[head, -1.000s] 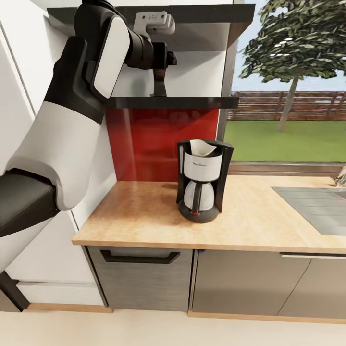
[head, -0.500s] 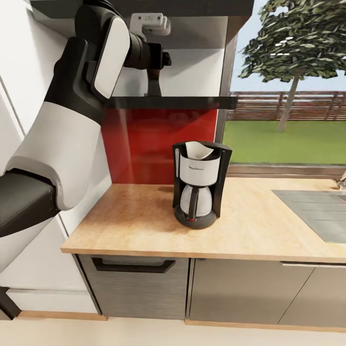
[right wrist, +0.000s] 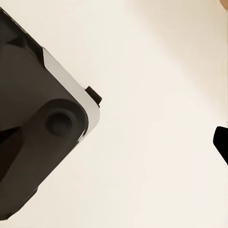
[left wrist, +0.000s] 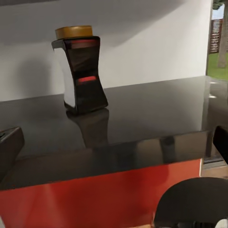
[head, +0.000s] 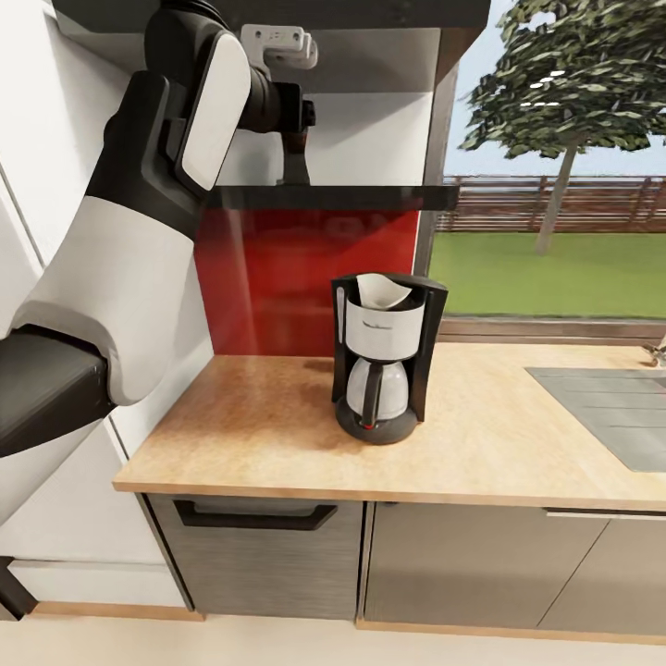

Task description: Set up a coffee station on the kitchen countertop: keep the coffee maker on the countertop, move the bottle of coffee from the kitchen shelf to the counter next to the coffee maker, place a paper coffee filter on top of the coffee maker, put the saucer next to the coffee maker with the coffee cup on the saucer, and place the electric kettle next to the coffee maker.

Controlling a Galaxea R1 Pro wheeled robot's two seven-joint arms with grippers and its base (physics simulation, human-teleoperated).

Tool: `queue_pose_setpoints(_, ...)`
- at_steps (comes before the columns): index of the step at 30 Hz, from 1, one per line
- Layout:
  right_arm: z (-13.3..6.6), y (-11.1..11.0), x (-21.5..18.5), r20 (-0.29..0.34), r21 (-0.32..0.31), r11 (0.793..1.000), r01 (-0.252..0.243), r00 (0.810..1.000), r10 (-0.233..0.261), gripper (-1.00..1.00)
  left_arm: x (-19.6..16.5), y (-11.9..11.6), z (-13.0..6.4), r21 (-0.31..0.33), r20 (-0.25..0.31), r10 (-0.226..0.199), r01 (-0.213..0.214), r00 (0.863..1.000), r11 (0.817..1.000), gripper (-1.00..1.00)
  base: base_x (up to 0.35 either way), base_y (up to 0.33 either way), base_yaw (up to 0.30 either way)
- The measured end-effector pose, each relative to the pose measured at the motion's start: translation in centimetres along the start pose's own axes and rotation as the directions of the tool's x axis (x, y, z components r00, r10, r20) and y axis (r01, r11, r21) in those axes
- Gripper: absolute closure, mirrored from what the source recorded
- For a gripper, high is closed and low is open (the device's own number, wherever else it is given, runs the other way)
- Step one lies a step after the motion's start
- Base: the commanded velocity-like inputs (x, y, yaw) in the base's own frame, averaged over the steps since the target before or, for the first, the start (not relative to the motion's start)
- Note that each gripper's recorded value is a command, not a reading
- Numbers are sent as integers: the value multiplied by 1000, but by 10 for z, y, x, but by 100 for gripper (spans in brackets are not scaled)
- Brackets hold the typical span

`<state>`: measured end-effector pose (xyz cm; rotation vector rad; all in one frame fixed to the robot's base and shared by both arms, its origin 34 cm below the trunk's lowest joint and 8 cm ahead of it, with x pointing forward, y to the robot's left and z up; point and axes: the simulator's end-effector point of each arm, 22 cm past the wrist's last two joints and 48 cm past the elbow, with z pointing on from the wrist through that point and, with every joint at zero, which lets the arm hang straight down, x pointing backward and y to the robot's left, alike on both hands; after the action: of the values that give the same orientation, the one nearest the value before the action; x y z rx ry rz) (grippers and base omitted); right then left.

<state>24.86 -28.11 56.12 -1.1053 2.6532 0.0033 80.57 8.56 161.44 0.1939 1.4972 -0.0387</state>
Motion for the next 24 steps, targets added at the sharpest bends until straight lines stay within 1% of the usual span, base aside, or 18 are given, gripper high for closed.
queue_pose_setpoints(6, 0, 0, 0, 0, -1, 1000, 0, 1000, 0, -100, 1, 1, 1, -5, -2, 0, 0, 1000, 1000, -100, 59, -9, 0)
queue_pose_setpoints(11, 0, 1, -1, 1, -1, 1000, -1, 1000, 1, -100, 2, 1, 1, -6, -4, 0, 0, 1000, 1000, -100, 7, -179, 0)
queue_pose_setpoints(16, 0, 1, -1, 1, -1, 1000, 0, 1000, 0, -100, 2, 1, 1, -6, -4, 0, 0, 1000, 1000, -100, 33, -114, 0)
queue_pose_setpoints(19, 0, 1, -1, 1, -1, 1000, 0, 1000, 0, -100, 5, 2, 3, -8, -12, 0, 0, 1000, 1000, -100, 116, -151, 0)
queue_pose_setpoints(24, 0, 0, 0, 0, -1, 1000, 0, 1000, 0, -100, 13, 4, 8, -13, -34, 0, 0, 999, 1000, -100, 41, -50, 0)
